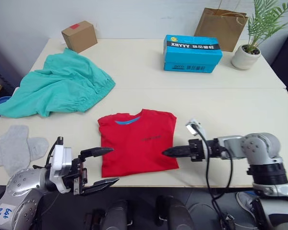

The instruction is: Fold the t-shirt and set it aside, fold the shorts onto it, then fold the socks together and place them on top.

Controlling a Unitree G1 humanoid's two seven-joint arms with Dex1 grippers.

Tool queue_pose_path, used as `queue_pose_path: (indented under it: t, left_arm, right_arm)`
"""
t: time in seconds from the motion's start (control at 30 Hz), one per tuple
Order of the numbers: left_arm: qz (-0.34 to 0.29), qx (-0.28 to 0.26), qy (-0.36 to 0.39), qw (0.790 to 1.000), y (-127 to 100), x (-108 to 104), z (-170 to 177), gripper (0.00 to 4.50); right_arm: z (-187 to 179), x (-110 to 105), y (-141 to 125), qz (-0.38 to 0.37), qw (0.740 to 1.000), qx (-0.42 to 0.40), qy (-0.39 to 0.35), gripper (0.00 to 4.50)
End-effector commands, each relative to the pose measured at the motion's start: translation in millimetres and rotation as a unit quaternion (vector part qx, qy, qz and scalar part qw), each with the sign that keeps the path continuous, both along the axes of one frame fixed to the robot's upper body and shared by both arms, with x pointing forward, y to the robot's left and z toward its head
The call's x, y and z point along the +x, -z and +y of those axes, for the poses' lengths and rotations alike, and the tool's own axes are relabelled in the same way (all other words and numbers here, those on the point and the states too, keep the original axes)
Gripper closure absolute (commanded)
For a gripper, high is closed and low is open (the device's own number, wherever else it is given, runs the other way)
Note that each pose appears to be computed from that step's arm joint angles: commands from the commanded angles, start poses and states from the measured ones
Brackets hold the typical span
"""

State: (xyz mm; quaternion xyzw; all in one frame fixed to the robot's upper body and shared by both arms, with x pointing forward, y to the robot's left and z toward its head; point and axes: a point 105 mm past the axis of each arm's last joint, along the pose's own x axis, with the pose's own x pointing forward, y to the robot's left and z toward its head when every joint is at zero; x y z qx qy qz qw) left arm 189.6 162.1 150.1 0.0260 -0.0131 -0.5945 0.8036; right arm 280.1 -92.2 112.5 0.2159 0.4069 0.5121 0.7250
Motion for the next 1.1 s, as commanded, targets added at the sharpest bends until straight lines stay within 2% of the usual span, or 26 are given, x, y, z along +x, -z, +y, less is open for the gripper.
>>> queue_pose_path:
  t: [0.03, 0.2, 0.27, 0.4, 0.5, 0.7, 0.87, 1.1]
  left_arm:
    - [-0.01, 0.007, 0.01, 1.0, -4, -4, 1, 0.0]
    - [-0.017, 0.009, 0.006, 1.0, -3, -1, -1, 0.0]
    - [-0.017, 0.008, 0.007, 1.0, -2, -1, -2, 0.0]
    - [-0.013, 0.008, 0.017, 1.0, 1, 0, -4, 0.0]
    - [-0.014, 0.007, 0.029, 0.999, 0, 5, -4, 0.0]
    - [-0.028, 0.015, 0.049, 0.998, -2, 19, -2, 0.0]
    - [-0.037, 0.003, 0.048, 0.998, -6, 27, -3, 0.0]
    - [-0.035, 0.011, 0.054, 0.998, -6, 25, -1, 0.0]
  right_arm:
    - [15, 3, 21, 0.03, 0.999, -0.016, 0.009, 0.64]
    - [12, 16, 22, 0.005, 0.999, -0.021, 0.042, 2.39]
    - [4, 16, 22, -0.002, 0.998, -0.028, 0.049, 3.16]
    - [-26, 16, 19, -0.006, 0.996, -0.038, 0.08, 4.44]
    - [-59, 15, 23, -0.013, 0.991, -0.075, 0.111, 4.48]
    - [-185, 5, 15, -0.051, 0.955, -0.189, 0.224, 4.48]
    - [-272, -10, -1, -0.097, 0.925, -0.248, 0.271, 4.48]
    - [-331, -19, -17, -0.108, 0.885, -0.334, 0.307, 4.48]
